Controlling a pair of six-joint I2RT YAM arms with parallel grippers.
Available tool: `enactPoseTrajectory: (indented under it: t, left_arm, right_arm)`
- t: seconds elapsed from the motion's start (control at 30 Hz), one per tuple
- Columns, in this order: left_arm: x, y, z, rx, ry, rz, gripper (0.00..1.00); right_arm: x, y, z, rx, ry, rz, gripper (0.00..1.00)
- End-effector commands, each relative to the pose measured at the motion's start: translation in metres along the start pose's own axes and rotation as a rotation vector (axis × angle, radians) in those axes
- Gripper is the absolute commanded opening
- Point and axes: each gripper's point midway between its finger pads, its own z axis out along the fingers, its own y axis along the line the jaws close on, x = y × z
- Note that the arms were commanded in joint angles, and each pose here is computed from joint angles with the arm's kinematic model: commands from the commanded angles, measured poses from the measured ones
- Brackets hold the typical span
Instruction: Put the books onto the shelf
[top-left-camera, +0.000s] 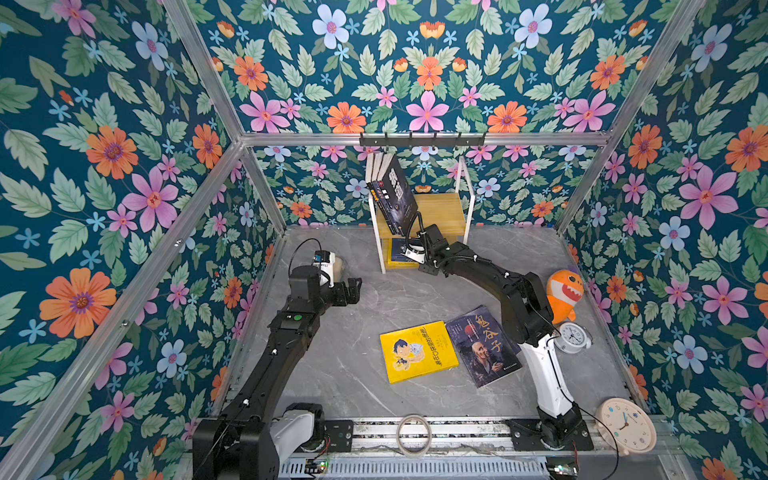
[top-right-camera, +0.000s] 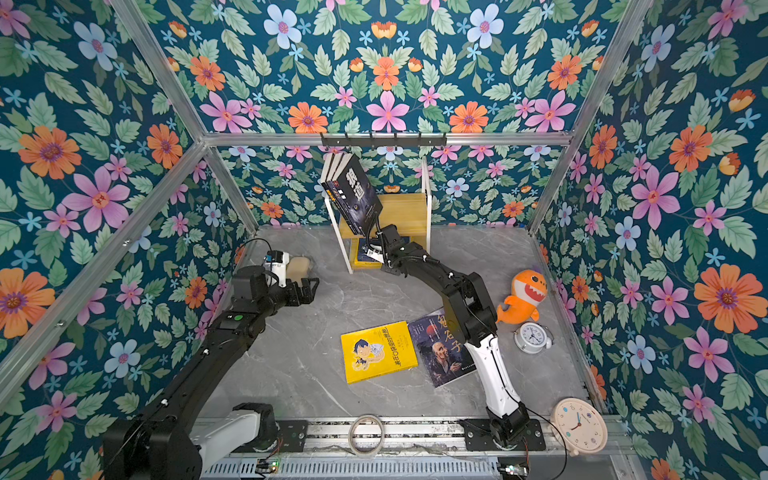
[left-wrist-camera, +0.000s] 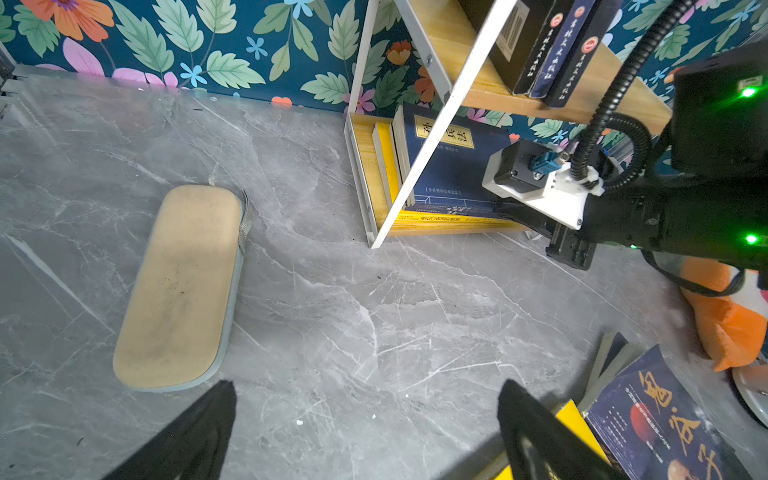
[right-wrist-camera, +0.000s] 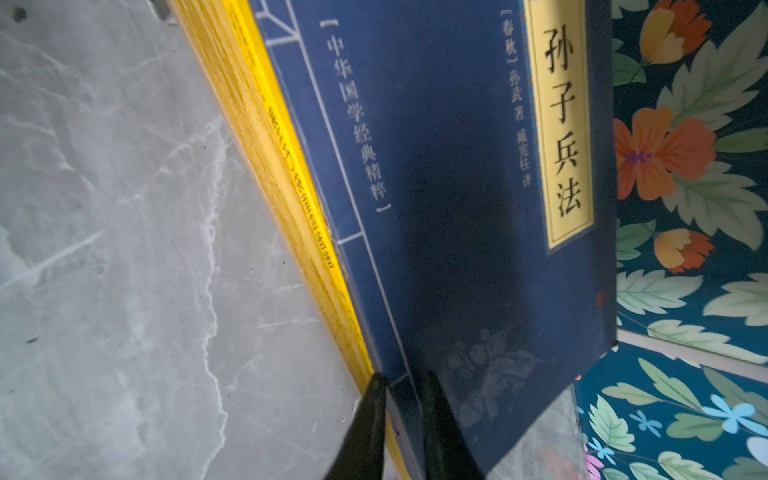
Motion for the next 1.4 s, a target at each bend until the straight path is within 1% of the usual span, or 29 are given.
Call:
enactPoseTrajectory:
  t: [0.0,0.07,0.13,0.23,0.33,0.4,0.47,0.5,0.53,0.6,0.67,0.7,0.77,0.8,0.83,0.87,0.9,0.93,1.0,1.07,1.2,1.3,1.37]
  left_arm:
    - [-0.003,-0.001,0.001,0.009,-0.011,0.005,1.00]
    - [-0.004,-0.003,0.001,0.014,-0.012,0.007,1.00]
    - [-0.003,-0.004,0.001,0.021,-0.012,0.014,1.00]
    - [-0.001,-0.009,0.002,0.051,-0.005,0.033,1.00]
    - [-0.002,-0.020,0.003,0.116,-0.005,0.053,1.00]
    - [-0.001,-0.029,0.003,0.168,-0.003,0.077,1.00]
    - [-0.001,-0.043,0.001,0.248,0.016,0.102,1.00]
    - [-0.002,-0.049,-0.001,0.286,0.025,0.116,1.00]
    - [-0.002,-0.053,-0.001,0.308,0.033,0.113,1.00]
    - [-0.003,-0.055,0.001,0.328,0.042,0.091,1.00]
    - [-0.001,-0.058,0.002,0.348,0.052,0.089,1.00]
    - [-0.001,-0.059,0.002,0.357,0.058,0.087,1.00]
    - [-0.001,-0.063,0.002,0.379,0.068,0.085,1.00]
    - [-0.003,-0.065,0.002,0.391,0.070,0.087,1.00]
    - [-0.002,-0.066,0.002,0.400,0.074,0.089,0.99]
    - [-0.003,-0.069,0.002,0.412,0.076,0.093,0.99]
    - [-0.002,-0.072,0.002,0.425,0.083,0.102,0.98]
    - [-0.002,-0.076,0.003,0.436,0.095,0.114,0.97]
    - [-0.001,-0.085,0.002,0.469,0.114,0.148,0.97]
    - [0.000,-0.097,0.002,0.497,0.133,0.188,0.97]
    - [0.010,-0.131,0.006,0.562,0.194,0.331,0.98]
    - [0.015,-0.150,0.015,0.600,0.240,0.374,0.97]
    - [0.019,-0.161,0.023,0.616,0.287,0.398,0.94]
  right_arm:
    - [-0.003,-0.005,-0.014,0.007,-0.011,0.027,0.20]
    - [-0.007,-0.006,-0.030,0.007,-0.042,0.062,0.23]
    - [-0.008,-0.005,-0.049,-0.002,-0.065,0.107,0.28]
    - [-0.002,0.000,-0.081,-0.014,-0.094,0.204,0.35]
    - [0.011,0.010,-0.111,-0.030,-0.117,0.347,0.40]
    - [0.023,0.019,-0.131,-0.042,-0.138,0.463,0.44]
    - [0.033,0.027,-0.148,-0.049,-0.151,0.579,0.48]
    - [0.035,0.024,-0.167,-0.048,-0.184,0.643,0.50]
    - [0.039,0.026,-0.175,-0.048,-0.198,0.688,0.52]
    - [0.049,0.027,-0.192,-0.025,-0.227,0.799,0.65]
    - [0.059,0.031,-0.203,-0.021,-0.236,0.869,0.74]
    - [0.065,0.035,-0.207,-0.022,-0.225,0.899,0.80]
    - [0.081,0.043,-0.212,-0.022,-0.174,0.963,0.91]
    - [0.093,0.044,-0.212,0.003,-0.128,0.994,0.96]
    - [0.107,0.045,-0.213,0.045,-0.074,1.032,0.99]
    - [0.121,0.047,-0.213,0.071,-0.022,1.069,0.99]
    - [0.131,0.050,-0.213,0.069,0.019,1.098,0.99]
    - [0.136,0.057,-0.213,0.034,0.040,1.107,0.99]
    - [0.143,0.070,-0.216,0.000,0.062,1.102,0.99]
    - [0.149,0.081,-0.217,-0.014,0.055,1.133,0.99]
    - [0.170,0.101,-0.223,-0.011,0.056,1.290,0.99]
    - [0.187,0.116,-0.234,-0.039,0.137,1.403,0.99]
    - [0.195,0.122,-0.239,-0.033,0.164,1.466,0.99]
